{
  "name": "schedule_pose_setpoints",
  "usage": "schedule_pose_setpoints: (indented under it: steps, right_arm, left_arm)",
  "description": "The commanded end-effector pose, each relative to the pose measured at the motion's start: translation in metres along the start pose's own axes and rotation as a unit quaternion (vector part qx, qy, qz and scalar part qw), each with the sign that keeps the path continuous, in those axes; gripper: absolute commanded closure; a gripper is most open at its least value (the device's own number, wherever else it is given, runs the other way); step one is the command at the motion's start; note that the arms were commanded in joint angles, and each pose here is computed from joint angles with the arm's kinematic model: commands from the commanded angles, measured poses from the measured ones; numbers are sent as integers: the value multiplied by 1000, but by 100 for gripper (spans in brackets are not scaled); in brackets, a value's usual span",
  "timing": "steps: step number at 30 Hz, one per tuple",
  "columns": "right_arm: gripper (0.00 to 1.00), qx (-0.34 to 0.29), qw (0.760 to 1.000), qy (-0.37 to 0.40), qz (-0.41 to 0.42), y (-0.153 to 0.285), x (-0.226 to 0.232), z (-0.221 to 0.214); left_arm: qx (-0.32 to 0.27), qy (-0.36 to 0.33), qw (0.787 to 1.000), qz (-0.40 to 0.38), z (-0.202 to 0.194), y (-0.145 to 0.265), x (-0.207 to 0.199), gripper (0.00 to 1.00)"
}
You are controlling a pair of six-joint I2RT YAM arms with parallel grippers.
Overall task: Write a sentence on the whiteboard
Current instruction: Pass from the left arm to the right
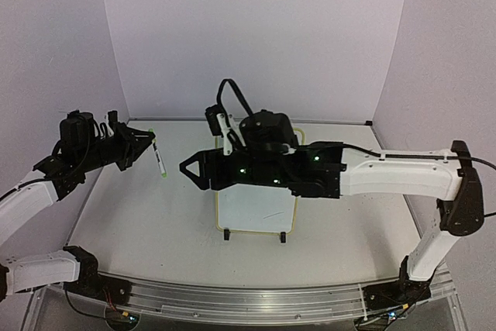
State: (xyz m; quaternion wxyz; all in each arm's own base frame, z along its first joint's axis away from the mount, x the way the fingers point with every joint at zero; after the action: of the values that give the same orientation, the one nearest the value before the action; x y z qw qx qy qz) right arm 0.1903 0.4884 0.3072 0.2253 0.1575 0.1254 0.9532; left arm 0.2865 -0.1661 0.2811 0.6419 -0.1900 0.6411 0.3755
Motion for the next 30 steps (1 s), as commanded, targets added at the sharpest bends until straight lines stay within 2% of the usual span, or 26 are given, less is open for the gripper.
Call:
schedule_pose_setpoints:
  steps: [1, 6, 11, 25, 27, 30]
  right_arm:
    - [35, -48, 998, -23, -32, -34, 4, 27]
    - [39, -55, 998, -23, -33, -68, 8, 32]
    - [44, -44, 998, -23, -43, -97, 5, 20]
    - [67, -34, 996, -28, -72, -130, -4, 9]
    - [74, -35, 996, -33, -73, -133, -4, 8]
    - [92, -36, 996, -37, -77, -133, -6, 9]
  left_arm:
    - [-29, 26, 998, -45, 7, 8, -20, 100]
    - [-31, 41, 998, -42, 7, 8, -16, 100]
    - [-30, 46, 998, -39, 6, 7, -13, 100]
    - [-37, 67, 996, -41, 8, 7, -6, 100]
    - [-36, 68, 996, -40, 7, 6, -4, 100]
    - [-31, 68, 997, -37, 5, 5, -1, 100]
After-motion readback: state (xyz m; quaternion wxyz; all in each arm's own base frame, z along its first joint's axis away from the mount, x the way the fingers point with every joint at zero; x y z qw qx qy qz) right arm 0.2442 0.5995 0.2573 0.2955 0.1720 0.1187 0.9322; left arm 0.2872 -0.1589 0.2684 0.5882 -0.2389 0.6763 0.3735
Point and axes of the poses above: each gripper's point midway between its finger pads, its own y axis back along the fingers, its own x axis along the line the jaws close on, z = x × y, the point moved 1 cm from there along y, back along the fingers, and after that the axes turned 14 degrees about y, right-handed, at the moved point
